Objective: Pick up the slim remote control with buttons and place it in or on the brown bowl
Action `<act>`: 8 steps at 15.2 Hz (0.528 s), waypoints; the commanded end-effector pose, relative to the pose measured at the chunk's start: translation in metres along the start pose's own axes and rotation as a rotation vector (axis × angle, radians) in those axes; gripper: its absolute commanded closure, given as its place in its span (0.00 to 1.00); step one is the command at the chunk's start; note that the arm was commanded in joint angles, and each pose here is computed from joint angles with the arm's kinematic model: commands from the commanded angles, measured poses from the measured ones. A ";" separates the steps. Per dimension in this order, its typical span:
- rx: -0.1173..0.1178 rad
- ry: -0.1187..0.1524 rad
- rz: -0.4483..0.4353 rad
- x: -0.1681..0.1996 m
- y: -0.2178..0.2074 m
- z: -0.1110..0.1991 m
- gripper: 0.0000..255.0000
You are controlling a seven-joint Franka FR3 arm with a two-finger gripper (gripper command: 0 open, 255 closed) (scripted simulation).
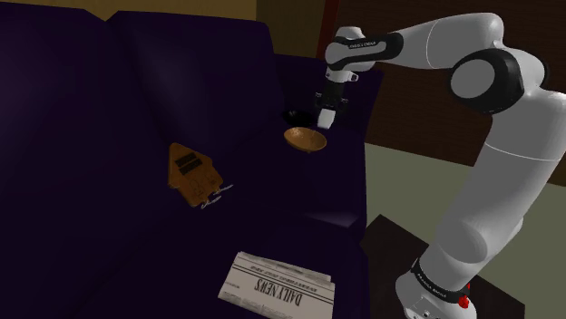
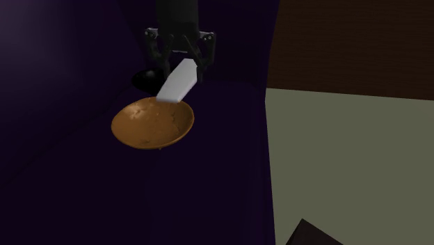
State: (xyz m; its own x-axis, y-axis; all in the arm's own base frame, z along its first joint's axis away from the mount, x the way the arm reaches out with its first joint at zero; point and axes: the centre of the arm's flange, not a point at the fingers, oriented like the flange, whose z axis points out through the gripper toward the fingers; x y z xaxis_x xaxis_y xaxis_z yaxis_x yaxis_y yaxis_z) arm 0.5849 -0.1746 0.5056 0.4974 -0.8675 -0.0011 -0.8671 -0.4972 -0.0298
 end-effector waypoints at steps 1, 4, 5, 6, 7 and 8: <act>0.000 0.000 0.001 -0.016 -0.022 -0.001 1.00; 0.000 0.000 0.001 -0.040 -0.054 -0.001 1.00; 0.000 0.000 0.001 -0.047 -0.065 -0.001 1.00; 0.000 0.000 0.001 -0.050 -0.068 -0.001 1.00; 0.000 0.000 0.001 -0.050 -0.068 0.005 1.00; 0.000 0.000 0.001 -0.050 -0.068 0.010 1.00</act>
State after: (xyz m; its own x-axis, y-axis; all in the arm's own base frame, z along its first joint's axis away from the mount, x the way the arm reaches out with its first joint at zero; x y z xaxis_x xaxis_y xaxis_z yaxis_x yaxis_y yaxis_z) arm 0.6169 -0.1006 0.5023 0.4972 -0.8676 -0.0013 -0.8673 -0.4969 -0.0296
